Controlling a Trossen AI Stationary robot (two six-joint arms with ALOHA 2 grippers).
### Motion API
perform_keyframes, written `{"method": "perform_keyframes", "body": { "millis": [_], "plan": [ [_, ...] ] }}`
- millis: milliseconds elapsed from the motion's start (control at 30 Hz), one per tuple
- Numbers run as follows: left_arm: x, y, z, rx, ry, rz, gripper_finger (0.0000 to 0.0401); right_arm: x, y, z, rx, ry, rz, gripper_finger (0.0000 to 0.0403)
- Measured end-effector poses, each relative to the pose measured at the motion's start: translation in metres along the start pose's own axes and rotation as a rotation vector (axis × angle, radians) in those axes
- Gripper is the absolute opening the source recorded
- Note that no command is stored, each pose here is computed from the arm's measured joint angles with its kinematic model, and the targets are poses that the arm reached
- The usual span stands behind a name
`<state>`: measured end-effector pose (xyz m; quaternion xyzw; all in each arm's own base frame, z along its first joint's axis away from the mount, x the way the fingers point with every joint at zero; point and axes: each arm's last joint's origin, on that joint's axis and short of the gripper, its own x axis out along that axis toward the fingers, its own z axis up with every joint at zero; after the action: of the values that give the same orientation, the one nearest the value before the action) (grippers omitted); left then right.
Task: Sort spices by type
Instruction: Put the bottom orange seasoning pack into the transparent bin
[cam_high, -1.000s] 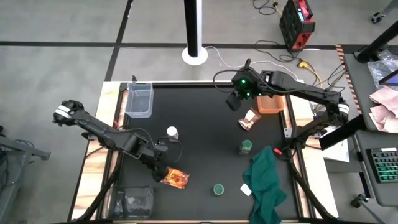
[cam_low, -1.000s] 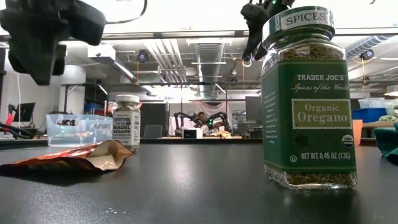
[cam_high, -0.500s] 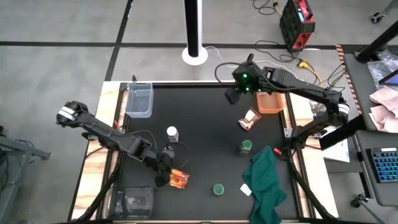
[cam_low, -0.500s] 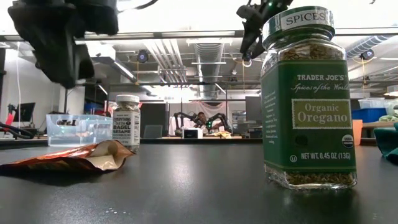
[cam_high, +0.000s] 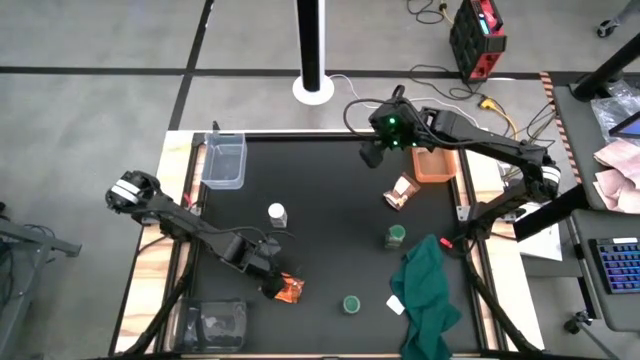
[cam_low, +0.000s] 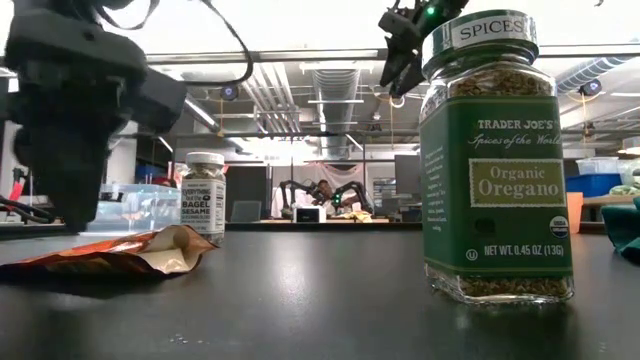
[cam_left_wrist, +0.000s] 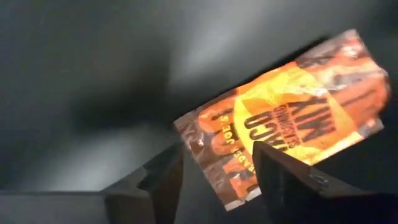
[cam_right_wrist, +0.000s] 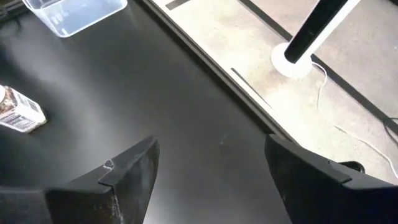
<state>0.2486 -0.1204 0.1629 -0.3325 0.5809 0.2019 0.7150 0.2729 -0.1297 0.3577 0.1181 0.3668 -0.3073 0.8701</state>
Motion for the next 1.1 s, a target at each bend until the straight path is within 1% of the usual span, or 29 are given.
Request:
{"method": "perform_keyframes", "body": {
  "millis": [100, 200, 267, 400, 567, 633, 700, 867, 1000, 1033, 1100],
  "plan": [
    [0.007, -0.002, 0.000, -0.065, 0.012, 0.018, 0.0198, 0.000, 0.000, 0.000, -0.007, -0.003, 0.000, 0.0288],
    [0.016, -0.009, 0.002, -0.078, 0.009, -0.005, 0.0208, 0.000, 0.000, 0.001, -0.007, -0.006, 0.001, 0.0293],
    [0.023, -0.013, 0.003, -0.079, 0.024, -0.010, 0.0209, 0.000, 0.000, 0.001, -0.010, -0.006, 0.001, 0.0295],
    [0.035, -0.018, 0.004, -0.122, 0.065, 0.018, 0.0210, 0.000, 0.000, 0.001, -0.029, -0.007, 0.000, 0.0297],
    [0.038, -0.022, 0.004, -0.113, 0.073, 0.023, 0.0202, 0.001, -0.004, 0.002, -0.033, -0.016, -0.008, 0.0290],
    [0.038, -0.021, 0.004, -0.112, 0.072, 0.027, 0.0188, 0.001, -0.006, 0.003, -0.027, -0.019, -0.013, 0.0286],
    [0.039, -0.020, 0.003, -0.109, 0.069, 0.033, 0.0165, 0.001, -0.007, 0.003, -0.023, -0.018, -0.017, 0.0283],
    [0.040, -0.018, 0.003, -0.112, 0.053, 0.045, 0.0084, 0.002, -0.009, 0.003, -0.018, -0.018, -0.021, 0.0281],
    [0.042, -0.016, 0.002, -0.102, 0.040, 0.051, 0.0015, 0.002, -0.009, 0.003, -0.025, -0.017, -0.021, 0.0289],
    [0.042, -0.016, 0.002, -0.092, 0.036, 0.054, 0.0008, 0.002, -0.009, 0.003, -0.025, -0.017, -0.021, 0.0291],
    [0.042, -0.014, 0.002, -0.085, 0.032, 0.071, 0.0008, 0.002, -0.009, 0.003, -0.024, -0.017, -0.022, 0.0294]
  ]
}}
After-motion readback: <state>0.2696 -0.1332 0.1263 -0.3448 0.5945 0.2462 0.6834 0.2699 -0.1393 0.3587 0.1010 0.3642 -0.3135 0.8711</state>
